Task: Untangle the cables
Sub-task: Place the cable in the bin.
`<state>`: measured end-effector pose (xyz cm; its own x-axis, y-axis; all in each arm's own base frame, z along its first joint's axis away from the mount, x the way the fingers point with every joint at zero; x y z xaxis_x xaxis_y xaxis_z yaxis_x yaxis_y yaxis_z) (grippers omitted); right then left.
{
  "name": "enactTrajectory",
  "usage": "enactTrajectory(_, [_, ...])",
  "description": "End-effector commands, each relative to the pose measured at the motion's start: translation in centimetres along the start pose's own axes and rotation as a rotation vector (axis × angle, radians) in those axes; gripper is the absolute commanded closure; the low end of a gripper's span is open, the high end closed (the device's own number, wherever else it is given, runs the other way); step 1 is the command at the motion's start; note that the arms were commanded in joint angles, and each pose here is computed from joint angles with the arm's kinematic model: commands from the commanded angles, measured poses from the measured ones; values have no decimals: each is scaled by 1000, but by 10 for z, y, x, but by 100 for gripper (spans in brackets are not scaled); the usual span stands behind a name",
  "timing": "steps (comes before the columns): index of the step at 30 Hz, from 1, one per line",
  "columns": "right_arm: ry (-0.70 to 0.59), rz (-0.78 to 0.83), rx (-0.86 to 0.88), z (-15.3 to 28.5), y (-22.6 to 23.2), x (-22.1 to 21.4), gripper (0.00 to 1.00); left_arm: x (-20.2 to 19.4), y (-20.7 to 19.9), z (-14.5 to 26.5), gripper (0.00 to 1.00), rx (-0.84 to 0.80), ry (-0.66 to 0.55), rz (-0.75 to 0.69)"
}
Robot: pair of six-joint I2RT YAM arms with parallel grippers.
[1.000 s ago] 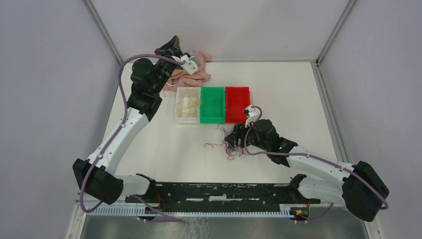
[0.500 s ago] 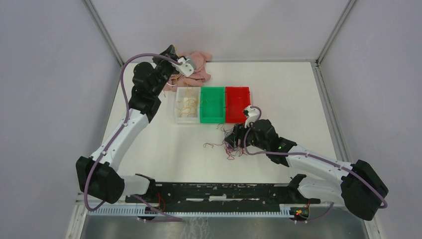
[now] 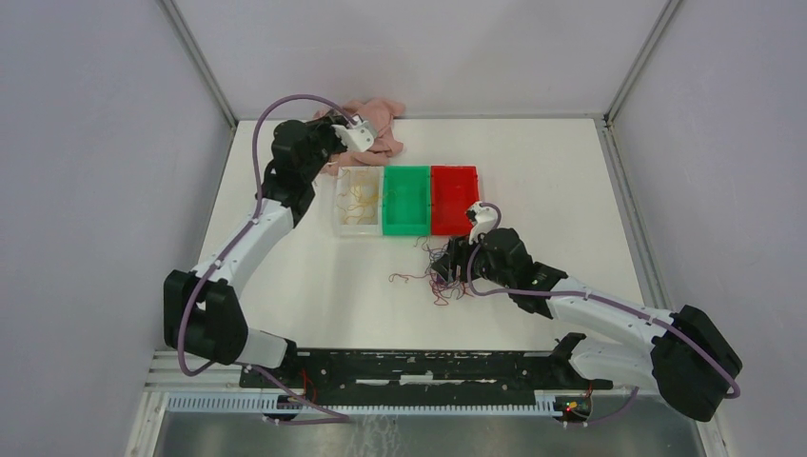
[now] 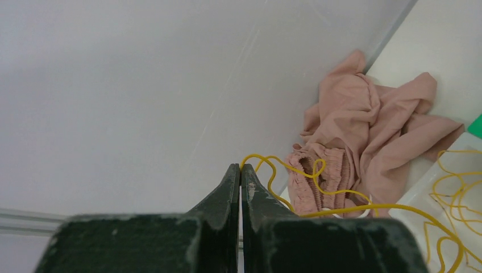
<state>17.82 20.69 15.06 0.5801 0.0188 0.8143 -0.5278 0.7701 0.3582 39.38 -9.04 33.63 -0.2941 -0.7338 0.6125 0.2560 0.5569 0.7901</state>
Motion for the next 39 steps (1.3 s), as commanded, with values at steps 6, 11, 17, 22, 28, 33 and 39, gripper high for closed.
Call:
enactTrajectory(6, [-54,-21,-19,-2,2,19,35,-4,-44,-10,97,-213,29,95])
enactTrajectory(11, [-50,-34,-32,-4,-1,20,36,-3,-72,-17,97,-346,85,138])
enactTrajectory(17, [-51,-46,-44,-3,-4,22,36,-20,-92,-27,97,-408,196,151])
enactTrajectory(22, [-57,-73,-51,-5,-5,27,36,-40,-104,-34,97,-429,278,123])
enactTrajectory(28, [-81,-115,-39,-7,-3,47,36,-56,-114,-42,97,-431,311,76])
enactTrajectory(33, [-109,-148,-30,-13,-3,75,36,-70,-118,-45,97,-432,339,85])
enactTrajectory(39, [-112,-166,-29,-36,-2,101,36,-86,-127,-46,97,-431,359,130])
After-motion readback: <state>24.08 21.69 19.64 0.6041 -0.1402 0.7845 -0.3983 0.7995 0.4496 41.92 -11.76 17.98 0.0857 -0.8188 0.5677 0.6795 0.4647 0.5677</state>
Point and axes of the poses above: each gripper's point midway between its finger pads, its own z axis back along the fingers, its own y axis along the line the jaws close on, x = y × z, the point moved 8 cm from there along z, back along the fingers, and after that the axes turned 7 degrees about z, right-handed, at the moved point
